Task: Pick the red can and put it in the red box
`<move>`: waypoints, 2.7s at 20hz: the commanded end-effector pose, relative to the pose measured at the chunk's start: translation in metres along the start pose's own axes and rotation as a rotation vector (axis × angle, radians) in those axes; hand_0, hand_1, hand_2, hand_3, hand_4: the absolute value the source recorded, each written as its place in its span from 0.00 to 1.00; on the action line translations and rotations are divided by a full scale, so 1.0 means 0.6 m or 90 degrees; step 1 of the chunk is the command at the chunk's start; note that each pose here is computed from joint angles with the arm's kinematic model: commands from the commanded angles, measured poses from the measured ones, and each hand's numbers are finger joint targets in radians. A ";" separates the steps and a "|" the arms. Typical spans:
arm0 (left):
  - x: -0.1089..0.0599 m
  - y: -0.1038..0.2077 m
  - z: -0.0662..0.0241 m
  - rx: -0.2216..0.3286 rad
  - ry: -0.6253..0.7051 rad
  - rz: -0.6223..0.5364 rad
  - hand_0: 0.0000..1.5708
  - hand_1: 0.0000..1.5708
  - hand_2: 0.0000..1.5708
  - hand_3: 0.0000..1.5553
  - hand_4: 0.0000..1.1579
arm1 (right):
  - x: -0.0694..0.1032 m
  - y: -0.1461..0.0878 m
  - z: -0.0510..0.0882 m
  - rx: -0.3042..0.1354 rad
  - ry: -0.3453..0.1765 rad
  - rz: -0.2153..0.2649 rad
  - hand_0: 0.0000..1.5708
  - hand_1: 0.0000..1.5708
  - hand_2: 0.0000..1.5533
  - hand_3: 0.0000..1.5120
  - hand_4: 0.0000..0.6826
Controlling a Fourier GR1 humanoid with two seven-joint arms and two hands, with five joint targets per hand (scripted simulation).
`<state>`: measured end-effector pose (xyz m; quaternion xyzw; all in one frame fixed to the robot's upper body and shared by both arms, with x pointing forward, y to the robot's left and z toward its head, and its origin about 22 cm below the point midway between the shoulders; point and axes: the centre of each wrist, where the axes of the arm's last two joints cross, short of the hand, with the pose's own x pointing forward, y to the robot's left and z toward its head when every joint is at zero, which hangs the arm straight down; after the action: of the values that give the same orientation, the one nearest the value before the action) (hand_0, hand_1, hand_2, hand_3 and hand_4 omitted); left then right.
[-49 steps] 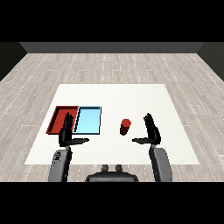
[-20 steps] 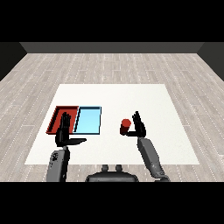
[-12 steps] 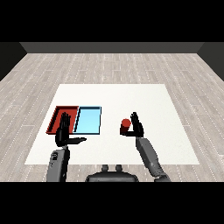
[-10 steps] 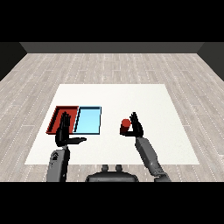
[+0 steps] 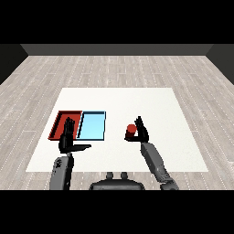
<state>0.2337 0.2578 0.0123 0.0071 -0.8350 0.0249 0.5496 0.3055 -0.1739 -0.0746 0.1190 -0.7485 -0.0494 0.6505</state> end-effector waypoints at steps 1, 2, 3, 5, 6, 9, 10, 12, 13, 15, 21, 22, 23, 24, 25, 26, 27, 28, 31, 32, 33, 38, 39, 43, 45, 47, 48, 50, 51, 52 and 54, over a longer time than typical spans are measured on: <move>-0.009 -0.007 0.012 0.005 -0.003 0.016 0.00 0.00 0.00 0.00 0.00 | 0.004 0.010 -0.020 -0.010 0.009 0.008 0.00 0.00 0.00 0.00 0.00; -0.006 -0.001 -0.002 0.002 -0.002 -0.001 0.00 0.00 0.00 0.00 0.00 | -0.008 -0.003 0.007 -0.011 0.010 -0.002 0.00 0.00 0.00 0.00 0.00; -0.016 0.003 0.008 0.006 -0.006 0.007 0.00 0.00 0.00 0.00 0.00 | -0.002 -0.015 -0.016 0.000 0.004 -0.007 0.00 0.00 0.00 0.00 0.00; 0.006 0.002 0.008 -0.004 0.003 0.001 0.00 0.00 0.00 0.00 0.00 | 0.000 0.031 -0.033 -0.005 0.012 0.019 0.00 0.00 0.00 0.00 0.00; 0.003 0.009 -0.010 -0.001 0.000 -0.004 0.00 0.00 0.00 0.00 0.00 | -0.026 0.024 0.001 -0.012 0.019 0.004 0.00 0.00 0.00 0.00 0.00; -0.010 0.002 0.000 -0.003 -0.005 0.006 0.00 0.00 0.00 0.00 0.00 | 0.007 0.013 -0.032 0.000 0.009 -0.003 0.00 0.00 0.00 0.00 0.00; -0.021 0.000 -0.008 0.006 0.003 -0.008 0.00 0.00 0.00 0.00 0.00 | 0.003 0.023 -0.025 0.001 0.017 0.011 0.00 0.00 0.00 0.00 0.00; -0.021 0.028 0.004 0.008 -0.005 -0.004 0.00 0.00 0.00 0.00 0.00 | 0.011 0.014 -0.048 -0.005 0.031 0.002 0.00 0.00 0.00 0.00 0.00; -0.008 -0.005 -0.011 -0.004 0.004 0.001 0.00 0.00 0.00 0.00 0.00 | -0.032 0.001 -0.017 0.002 0.017 0.011 0.00 0.00 0.00 0.00 0.00; -0.014 0.002 -0.002 -0.002 -0.010 -0.007 0.00 0.00 0.00 0.00 0.00 | -0.027 0.000 -0.021 0.004 0.030 0.017 0.00 0.00 0.00 0.00 0.00; -0.011 -0.011 -0.013 -0.001 0.007 0.009 0.00 0.00 0.00 0.00 0.00 | -0.009 0.019 -0.029 0.003 0.018 0.012 0.00 0.00 0.00 0.00 0.00; 0.026 0.011 -0.007 0.005 0.001 -0.008 0.00 0.00 0.00 0.00 0.00 | -0.023 0.035 -0.014 -0.003 0.037 0.014 0.00 0.00 0.00 0.00 0.00; 0.045 0.029 -0.027 -0.002 0.000 -0.005 0.00 0.00 0.00 0.00 0.00 | 0.010 0.040 -0.036 -0.004 0.032 0.024 0.00 0.00 0.00 0.00 0.00; -0.011 -0.005 -0.024 0.005 0.003 0.006 0.00 0.00 0.00 0.00 0.00 | -0.012 0.038 -0.048 -0.015 0.039 0.014 0.00 0.00 0.00 0.00 0.00; 0.027 -0.014 -0.001 -0.008 -0.013 0.002 0.00 0.00 0.00 0.00 0.00 | -0.027 0.010 -0.030 -0.026 0.041 0.012 0.00 0.00 0.23 0.08 0.00; 0.008 0.020 0.002 0.006 -0.007 -0.008 0.00 0.00 0.00 0.00 0.00 | 0.002 0.037 -0.047 -0.022 0.040 0.016 0.51 0.51 0.59 0.53 0.00; 0.002 0.018 0.018 0.005 0.001 -0.008 0.00 0.00 0.00 0.00 0.00 | -0.008 0.051 -0.013 -0.034 0.035 0.034 0.83 0.83 0.89 0.89 0.44; -0.018 0.010 0.006 0.005 -0.001 0.002 0.00 0.00 0.00 0.00 0.00 | -0.012 0.034 -0.015 -0.043 0.040 0.060 0.94 0.94 0.95 0.95 0.85; 0.017 0.003 0.026 0.010 -0.005 0.006 0.00 0.00 0.00 0.00 0.00 | -0.006 0.035 -0.052 -0.038 0.036 0.072 0.95 0.95 0.94 0.95 0.97; -0.004 -0.020 0.002 -0.001 -0.003 0.004 0.00 0.00 0.00 0.00 0.00 | 0.002 0.016 -0.052 -0.045 0.036 0.089 0.95 0.95 0.95 0.95 0.98; -0.011 -0.008 0.003 0.006 -0.008 -0.002 0.00 0.00 0.00 0.00 0.00 | 0.013 0.027 -0.044 -0.045 0.033 0.095 0.95 0.95 0.94 0.95 0.98; 0.004 -0.026 0.032 0.007 -0.003 -0.020 0.00 0.00 0.00 0.00 0.00 | 0.001 0.056 -0.043 -0.028 0.020 0.126 0.93 0.93 0.94 0.94 0.95; 0.004 0.015 0.001 0.003 -0.003 -0.014 0.00 0.00 0.00 0.00 0.00 | 0.021 0.023 -0.038 -0.017 0.017 0.141 0.93 0.93 0.93 0.94 0.94; -0.018 -0.010 0.030 -0.020 -0.005 -0.008 0.00 0.00 0.00 0.00 0.00 | 0.037 0.057 -0.038 -0.033 -0.027 0.137 0.93 0.93 0.94 0.94 0.97; -0.006 -0.002 -0.017 -0.028 0.009 -0.004 0.00 0.00 0.00 0.00 0.00 | 0.040 0.061 -0.008 -0.022 -0.032 0.124 0.93 0.93 0.93 0.93 0.96; 0.001 -0.008 -0.008 -0.022 0.020 -0.006 0.00 0.00 0.00 0.00 0.00 | 0.048 0.069 -0.040 -0.016 -0.057 0.117 0.92 0.92 0.93 0.93 0.96; -0.008 -0.032 -0.019 -0.026 0.012 -0.017 0.00 0.00 0.00 0.00 0.00 | 0.073 0.058 -0.056 -0.018 -0.066 0.120 0.91 0.91 0.93 0.93 0.96; -0.017 -0.015 -0.004 -0.053 0.024 -0.031 0.00 0.00 0.00 0.00 0.00 | 0.079 0.087 -0.033 0.004 -0.080 0.123 0.91 0.91 0.92 0.93 0.95; -0.033 -0.042 -0.010 -0.060 0.029 -0.020 0.00 0.00 0.00 0.00 0.00 | 0.082 0.096 -0.067 -0.006 -0.080 0.101 0.92 0.92 0.93 0.93 0.95; -0.025 -0.058 -0.031 -0.067 0.024 -0.003 0.00 0.00 0.00 0.00 0.00 | 0.075 0.099 -0.043 0.004 -0.092 0.115 0.92 0.92 0.93 0.93 0.95; -0.021 -0.082 -0.039 -0.089 0.034 -0.010 0.00 0.00 0.00 0.00 0.00 | 0.103 0.090 -0.044 0.002 -0.092 0.108 0.91 0.91 0.93 0.93 0.95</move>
<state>0.2503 0.2294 0.0099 -0.0118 -0.8256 -0.0197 0.5637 0.3212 -0.1336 -0.0155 0.0458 -0.7927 -0.0016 0.6079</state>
